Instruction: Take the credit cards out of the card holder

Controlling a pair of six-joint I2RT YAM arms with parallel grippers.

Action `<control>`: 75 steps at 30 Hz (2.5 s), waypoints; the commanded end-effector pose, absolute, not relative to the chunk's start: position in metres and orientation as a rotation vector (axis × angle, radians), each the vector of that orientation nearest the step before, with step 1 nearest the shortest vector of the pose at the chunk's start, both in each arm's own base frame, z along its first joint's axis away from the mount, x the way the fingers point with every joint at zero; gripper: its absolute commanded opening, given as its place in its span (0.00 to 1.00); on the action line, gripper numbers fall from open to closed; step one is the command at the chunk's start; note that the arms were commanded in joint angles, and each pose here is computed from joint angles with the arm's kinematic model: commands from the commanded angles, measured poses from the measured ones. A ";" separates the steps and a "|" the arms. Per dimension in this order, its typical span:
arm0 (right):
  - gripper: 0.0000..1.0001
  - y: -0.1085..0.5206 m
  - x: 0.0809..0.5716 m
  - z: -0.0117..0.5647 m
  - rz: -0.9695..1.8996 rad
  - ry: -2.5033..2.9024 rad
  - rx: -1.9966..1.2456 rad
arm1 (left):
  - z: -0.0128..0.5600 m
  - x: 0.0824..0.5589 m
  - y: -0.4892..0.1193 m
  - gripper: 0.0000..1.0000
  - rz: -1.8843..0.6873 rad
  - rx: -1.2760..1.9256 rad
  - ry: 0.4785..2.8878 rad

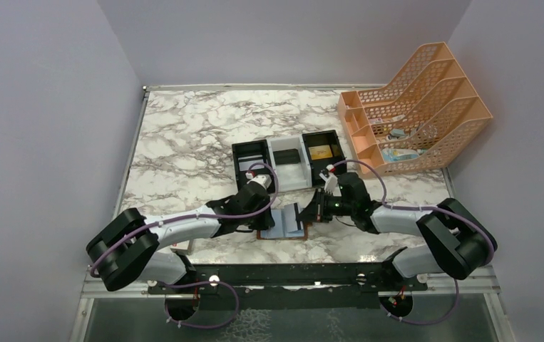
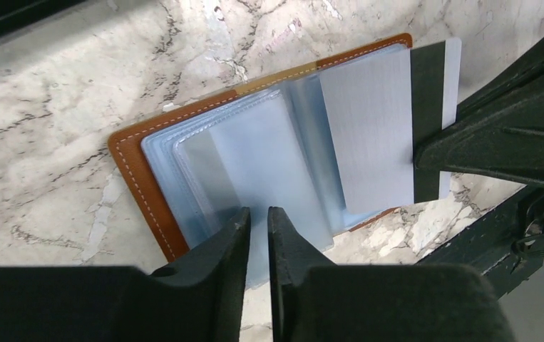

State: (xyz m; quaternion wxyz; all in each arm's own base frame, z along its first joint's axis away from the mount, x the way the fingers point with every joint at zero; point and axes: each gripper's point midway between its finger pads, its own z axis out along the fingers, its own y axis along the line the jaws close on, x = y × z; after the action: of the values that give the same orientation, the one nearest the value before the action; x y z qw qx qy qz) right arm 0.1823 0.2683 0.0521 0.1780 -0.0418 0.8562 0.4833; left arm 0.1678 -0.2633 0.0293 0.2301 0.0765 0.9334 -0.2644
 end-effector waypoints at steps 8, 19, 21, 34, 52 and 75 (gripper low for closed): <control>0.01 0.265 0.184 0.077 1.354 2.267 -0.256 | 0.084 0.188 -0.257 0.39 -0.676 0.222 2.426; 0.01 0.264 0.180 0.094 1.375 2.179 -0.308 | 0.111 0.206 -0.225 0.67 -0.516 0.192 2.381; 0.01 0.265 0.178 0.095 1.390 2.169 -0.317 | 0.116 0.211 -0.219 0.72 -0.495 0.185 2.381; 0.01 0.267 0.189 0.132 1.345 1.973 -0.454 | 0.155 0.259 -0.138 0.99 -0.318 0.039 2.364; 0.01 0.279 0.203 0.164 1.316 1.866 -0.575 | 0.150 0.264 -0.052 0.99 -0.027 -0.211 2.302; 0.01 0.343 0.261 0.199 0.619 1.616 -0.956 | 0.173 0.260 -0.036 0.99 0.017 -0.266 2.188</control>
State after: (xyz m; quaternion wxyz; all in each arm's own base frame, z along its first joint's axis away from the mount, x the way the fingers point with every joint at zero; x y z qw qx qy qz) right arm 0.2285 0.3375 0.2046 0.4927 -0.3625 0.6872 0.3921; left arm 0.2602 -0.0466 0.1670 0.4331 -0.0898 0.8968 -0.0084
